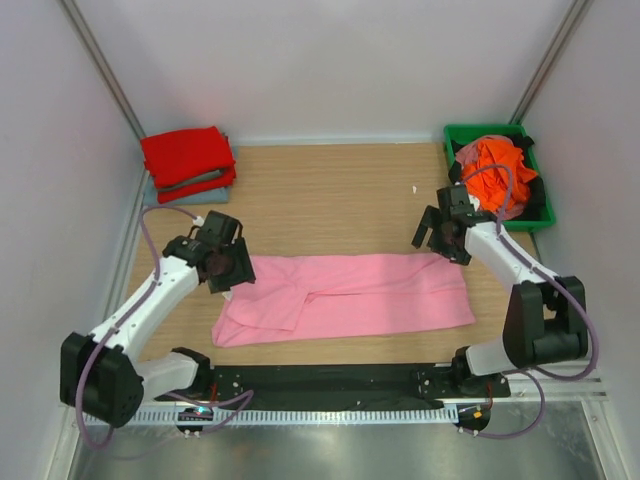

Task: Fold and stack the t-shirts
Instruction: Fold the tshirt

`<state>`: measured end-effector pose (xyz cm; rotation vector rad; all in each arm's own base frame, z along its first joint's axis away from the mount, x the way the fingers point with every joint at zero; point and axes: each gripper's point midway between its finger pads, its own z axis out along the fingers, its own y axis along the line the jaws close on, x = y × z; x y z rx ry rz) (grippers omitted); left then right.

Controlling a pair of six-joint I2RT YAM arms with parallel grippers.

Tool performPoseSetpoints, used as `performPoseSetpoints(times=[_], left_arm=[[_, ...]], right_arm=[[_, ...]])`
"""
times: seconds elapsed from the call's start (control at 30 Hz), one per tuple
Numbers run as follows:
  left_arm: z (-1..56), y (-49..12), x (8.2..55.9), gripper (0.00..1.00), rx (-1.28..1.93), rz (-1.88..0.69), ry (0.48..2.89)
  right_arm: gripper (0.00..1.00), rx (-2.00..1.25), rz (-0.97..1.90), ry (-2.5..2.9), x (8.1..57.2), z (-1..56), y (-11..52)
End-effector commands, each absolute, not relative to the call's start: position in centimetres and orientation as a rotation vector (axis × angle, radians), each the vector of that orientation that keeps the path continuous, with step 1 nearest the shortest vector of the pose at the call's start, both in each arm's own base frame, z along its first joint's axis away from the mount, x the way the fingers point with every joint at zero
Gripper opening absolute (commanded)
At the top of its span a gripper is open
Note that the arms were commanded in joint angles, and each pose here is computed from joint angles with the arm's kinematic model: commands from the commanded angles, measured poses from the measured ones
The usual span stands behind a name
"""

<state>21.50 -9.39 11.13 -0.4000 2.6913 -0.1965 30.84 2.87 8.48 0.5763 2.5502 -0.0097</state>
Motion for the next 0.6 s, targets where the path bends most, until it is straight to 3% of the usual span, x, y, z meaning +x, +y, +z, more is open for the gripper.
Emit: performPoseSetpoints(times=[0.0,0.37,0.57], left_arm=[[10.1,-11.2,25.2,0.60,-0.453,-0.275,2.609],[3.4,-11.9,28.5,0.52,-0.499,-0.184,2.674],[0.8,-12.5,32.5,0.48,-0.493,-0.115,2.709]], right_arm=[[0.96,0.541,0.077,2.595,32.0,6.3,4.3],[0.98,0.603,0.233,2.722,29.0,0.2,7.5],[1.00,0.656,0.327,2.736,27.0,-1.0,8.6]])
